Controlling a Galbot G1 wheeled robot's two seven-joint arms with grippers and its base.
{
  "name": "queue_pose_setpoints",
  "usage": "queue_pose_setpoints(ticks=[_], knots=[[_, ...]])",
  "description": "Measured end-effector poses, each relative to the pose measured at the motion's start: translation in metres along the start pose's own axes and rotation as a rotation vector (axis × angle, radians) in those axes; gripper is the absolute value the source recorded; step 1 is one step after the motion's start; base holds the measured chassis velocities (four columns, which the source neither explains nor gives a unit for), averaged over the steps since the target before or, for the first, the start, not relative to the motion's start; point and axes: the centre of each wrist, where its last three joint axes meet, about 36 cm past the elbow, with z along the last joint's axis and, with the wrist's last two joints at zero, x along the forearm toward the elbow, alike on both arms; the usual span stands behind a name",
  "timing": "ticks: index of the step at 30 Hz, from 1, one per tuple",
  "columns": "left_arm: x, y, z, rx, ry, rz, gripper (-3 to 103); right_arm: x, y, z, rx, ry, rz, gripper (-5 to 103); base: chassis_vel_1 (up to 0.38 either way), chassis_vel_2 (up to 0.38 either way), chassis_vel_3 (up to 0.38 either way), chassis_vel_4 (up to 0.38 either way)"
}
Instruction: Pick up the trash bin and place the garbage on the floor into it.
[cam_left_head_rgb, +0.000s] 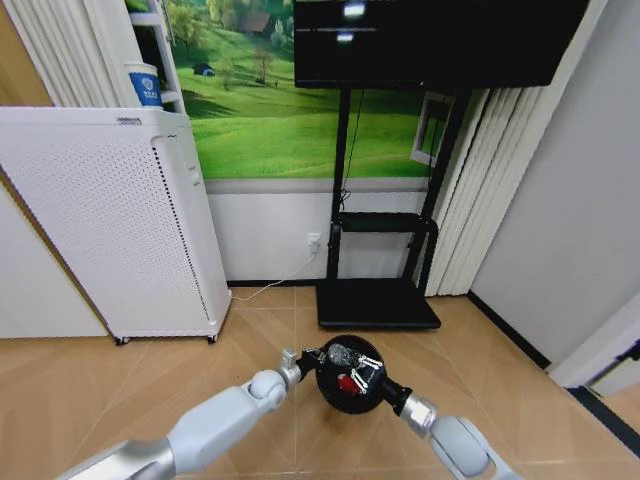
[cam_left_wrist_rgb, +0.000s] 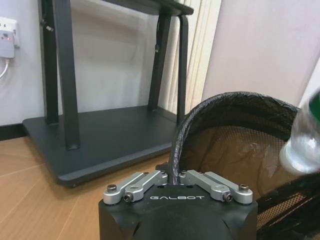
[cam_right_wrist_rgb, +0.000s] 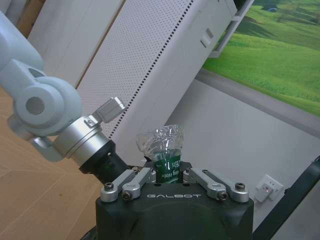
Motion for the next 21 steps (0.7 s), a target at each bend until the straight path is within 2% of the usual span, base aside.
queue_pose_setpoints(ticks=[6, 9, 14, 17, 18, 21], knots=[[0.0012, -0.0033, -0.0052, 0.003, -0.01, 0.009, 3, 0.0009, 0.0005, 0.0006, 0.006, -0.009, -0.01, 16, 0.0, 0.0, 0.0, 0.0], [0.0021, -0.0007, -0.0074, 0.003, -0.015, 0.002, 3, 0.0015, -0.0006, 0.0004, 0.009, -0.01, -0.023, 31, 0.0, 0.0, 0.0, 0.0], [0.0043, 0.0013, -0.0075, 0.003, -0.016, -0.003, 3, 0.0018, -0.0007, 0.0006, 0.008, -0.01, -0.026, 41, 0.0, 0.0, 0.0, 0.0], [0.0071, 0.0005, -0.0049, 0.009, -0.014, -0.004, 3, 0.002, 0.0001, 0.0002, 0.007, -0.01, -0.024, 58, 0.0, 0.0, 0.0, 0.0], [0.0071, 0.0005, -0.0049, 0.009, -0.014, -0.004, 3, 0.002, 0.0001, 0.0002, 0.007, -0.01, -0.024, 58, 0.0, 0.0, 0.0, 0.0], [0.0078, -0.0005, -0.0041, 0.014, -0.014, -0.005, 3, 0.0026, 0.0005, 0.001, 0.007, -0.008, -0.022, 74, 0.0, 0.0, 0.0, 0.0]])
